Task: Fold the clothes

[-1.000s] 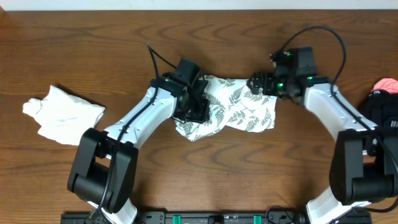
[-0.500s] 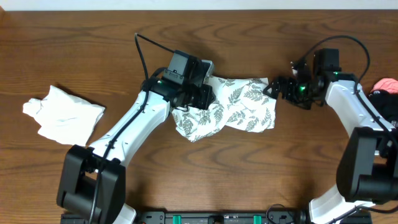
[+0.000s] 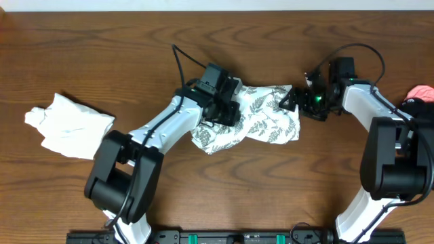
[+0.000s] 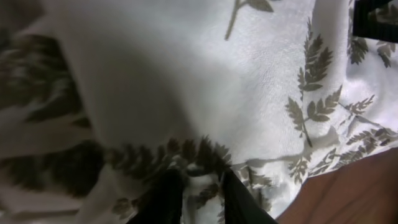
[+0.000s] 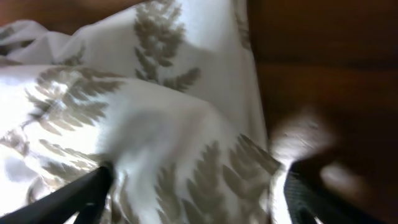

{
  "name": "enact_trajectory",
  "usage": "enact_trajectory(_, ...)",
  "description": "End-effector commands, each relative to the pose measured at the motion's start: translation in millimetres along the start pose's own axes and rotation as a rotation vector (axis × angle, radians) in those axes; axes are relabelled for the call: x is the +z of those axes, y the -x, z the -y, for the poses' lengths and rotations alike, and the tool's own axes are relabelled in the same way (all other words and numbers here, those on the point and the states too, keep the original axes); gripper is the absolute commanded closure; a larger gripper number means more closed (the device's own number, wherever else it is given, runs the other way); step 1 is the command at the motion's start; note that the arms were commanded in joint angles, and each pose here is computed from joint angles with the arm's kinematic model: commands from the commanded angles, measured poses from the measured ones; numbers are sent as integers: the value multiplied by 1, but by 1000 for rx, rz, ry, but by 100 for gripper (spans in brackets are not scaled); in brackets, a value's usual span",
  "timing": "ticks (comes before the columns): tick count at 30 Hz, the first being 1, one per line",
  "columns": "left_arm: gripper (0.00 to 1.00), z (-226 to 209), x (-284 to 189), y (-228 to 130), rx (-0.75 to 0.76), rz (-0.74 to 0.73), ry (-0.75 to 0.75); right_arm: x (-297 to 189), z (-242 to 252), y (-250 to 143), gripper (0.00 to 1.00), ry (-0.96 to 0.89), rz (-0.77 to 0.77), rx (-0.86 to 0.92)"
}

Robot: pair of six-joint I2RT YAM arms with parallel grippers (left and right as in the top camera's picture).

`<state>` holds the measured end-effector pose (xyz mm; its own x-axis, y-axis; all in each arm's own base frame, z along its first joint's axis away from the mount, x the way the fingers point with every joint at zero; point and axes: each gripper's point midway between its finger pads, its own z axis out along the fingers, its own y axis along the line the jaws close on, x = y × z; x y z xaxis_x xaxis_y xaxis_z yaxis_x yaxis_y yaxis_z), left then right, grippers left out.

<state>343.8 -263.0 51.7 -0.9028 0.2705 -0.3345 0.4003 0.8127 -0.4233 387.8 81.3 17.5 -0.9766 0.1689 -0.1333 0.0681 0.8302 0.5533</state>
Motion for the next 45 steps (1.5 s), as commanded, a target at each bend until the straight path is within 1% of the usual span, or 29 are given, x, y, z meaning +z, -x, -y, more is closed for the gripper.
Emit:
enact_trajectory(1, 76, 1, 9, -3, 22, -15, 5, 26, -3, -23, 20, 28, -89, -30)
enact_trajectory(3, 76, 1, 11, -5, 21, -22, 6, 28, -8, -25, 32, 30, -95, -45)
enact_trajectory(4, 76, 1, 11, -5, 21, -23, 6, 29, -10, -26, 41, 31, -98, -50)
enact_trajectory(6, 76, 0, 12, -5, 20, -24, 10, 30, -12, -27, 71, 33, -101, -71)
enact_trajectory(7, 76, 0, 12, -5, 20, -24, 10, 29, -13, -27, 81, 35, -100, -71)
enact_trajectory(8, 76, 0, 12, -5, 20, -24, 11, 27, -13, -25, 94, 36, -94, -69)
enact_trajectory(9, 76, -1, 12, -5, 19, -24, 11, 23, -13, -24, 99, 36, -87, -68)
enact_trajectory(13, 76, -1, 12, -7, 17, -31, 12, -8, -14, -11, 99, -2, -18, -71)
enact_trajectory(19, 76, -1, 12, -7, 16, -31, 11, -79, -5, 11, 99, -214, 141, -94)
enact_trajectory(22, 76, -1, 12, -7, 6, -30, 11, -110, -16, 21, 99, -263, 219, -154)
enact_trajectory(26, 76, -2, 11, -5, -36, -25, 12, -134, -46, 32, 99, -242, 300, -228)
enact_trajectory(29, 77, -2, 11, -2, -51, -11, 10, -129, -69, 32, 99, -210, 299, -280)
enact_trajectory(34, 76, -2, 11, -1, -66, -7, 8, -96, -97, 16, 99, -214, 226, -372)
enact_trajectory(38, 77, 3, 10, 1, -109, -2, -17, -71, -91, 10, 99, -334, 188, -384)
enact_trajectory(42, 77, 18, 8, 18, -180, 52, -100, -52, -81, 4, 99, -378, 134, -381)
enact_trajectory(45, 77, 22, 6, 31, -226, 100, -120, -54, -75, 4, 99, -385, 126, -366)
